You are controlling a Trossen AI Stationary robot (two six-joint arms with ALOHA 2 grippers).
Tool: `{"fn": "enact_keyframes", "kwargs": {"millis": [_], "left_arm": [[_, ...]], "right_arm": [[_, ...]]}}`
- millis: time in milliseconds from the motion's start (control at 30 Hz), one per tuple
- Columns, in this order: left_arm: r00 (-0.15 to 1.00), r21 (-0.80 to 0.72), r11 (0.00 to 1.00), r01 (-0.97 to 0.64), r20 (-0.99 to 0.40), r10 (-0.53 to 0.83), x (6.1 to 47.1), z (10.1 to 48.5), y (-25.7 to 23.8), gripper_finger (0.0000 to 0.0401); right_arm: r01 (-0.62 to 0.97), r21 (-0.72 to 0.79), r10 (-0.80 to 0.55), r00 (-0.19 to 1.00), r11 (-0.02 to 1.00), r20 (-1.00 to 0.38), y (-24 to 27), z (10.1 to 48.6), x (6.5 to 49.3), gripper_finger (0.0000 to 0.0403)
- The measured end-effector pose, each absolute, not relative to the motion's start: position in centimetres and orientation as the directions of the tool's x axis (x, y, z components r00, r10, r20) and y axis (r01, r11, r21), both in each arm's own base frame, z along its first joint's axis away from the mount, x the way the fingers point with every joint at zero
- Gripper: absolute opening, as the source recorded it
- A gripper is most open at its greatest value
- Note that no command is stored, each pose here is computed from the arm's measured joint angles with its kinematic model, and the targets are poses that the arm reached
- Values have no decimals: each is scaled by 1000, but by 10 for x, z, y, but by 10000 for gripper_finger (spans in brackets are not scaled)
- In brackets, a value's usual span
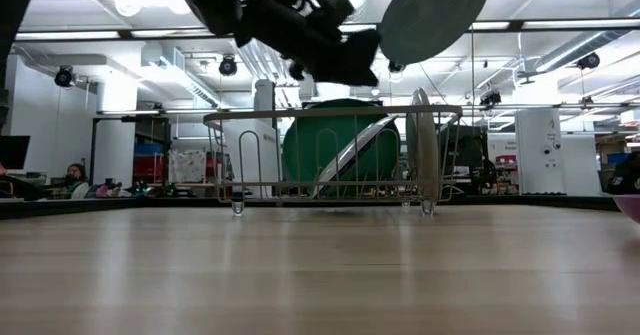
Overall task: Sort dishes
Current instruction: Put the light blue plate into the dish rack
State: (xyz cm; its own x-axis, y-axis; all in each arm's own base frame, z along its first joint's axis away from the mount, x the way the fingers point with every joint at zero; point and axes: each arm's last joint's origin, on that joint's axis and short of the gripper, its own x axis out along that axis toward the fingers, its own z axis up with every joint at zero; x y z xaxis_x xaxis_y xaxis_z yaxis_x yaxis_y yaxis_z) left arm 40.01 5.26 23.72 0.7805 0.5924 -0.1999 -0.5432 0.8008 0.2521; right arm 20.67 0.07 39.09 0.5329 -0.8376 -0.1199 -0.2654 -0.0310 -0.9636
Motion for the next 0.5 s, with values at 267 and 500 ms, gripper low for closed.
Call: {"fn": "enact_keyframes", "kwargs": {"millis": [267, 500], "left_arm": [[755, 311, 834, -456, -360, 548, 426, 227, 52, 163], [719, 341, 827, -447, -414, 559, 439, 222, 53, 162]], "right_arm": [[-268, -963, -833, 539, -31, -123, 1, 390, 206, 0], [-253, -967, -807, 574, -13, -139, 2, 385, 207, 0]]}}
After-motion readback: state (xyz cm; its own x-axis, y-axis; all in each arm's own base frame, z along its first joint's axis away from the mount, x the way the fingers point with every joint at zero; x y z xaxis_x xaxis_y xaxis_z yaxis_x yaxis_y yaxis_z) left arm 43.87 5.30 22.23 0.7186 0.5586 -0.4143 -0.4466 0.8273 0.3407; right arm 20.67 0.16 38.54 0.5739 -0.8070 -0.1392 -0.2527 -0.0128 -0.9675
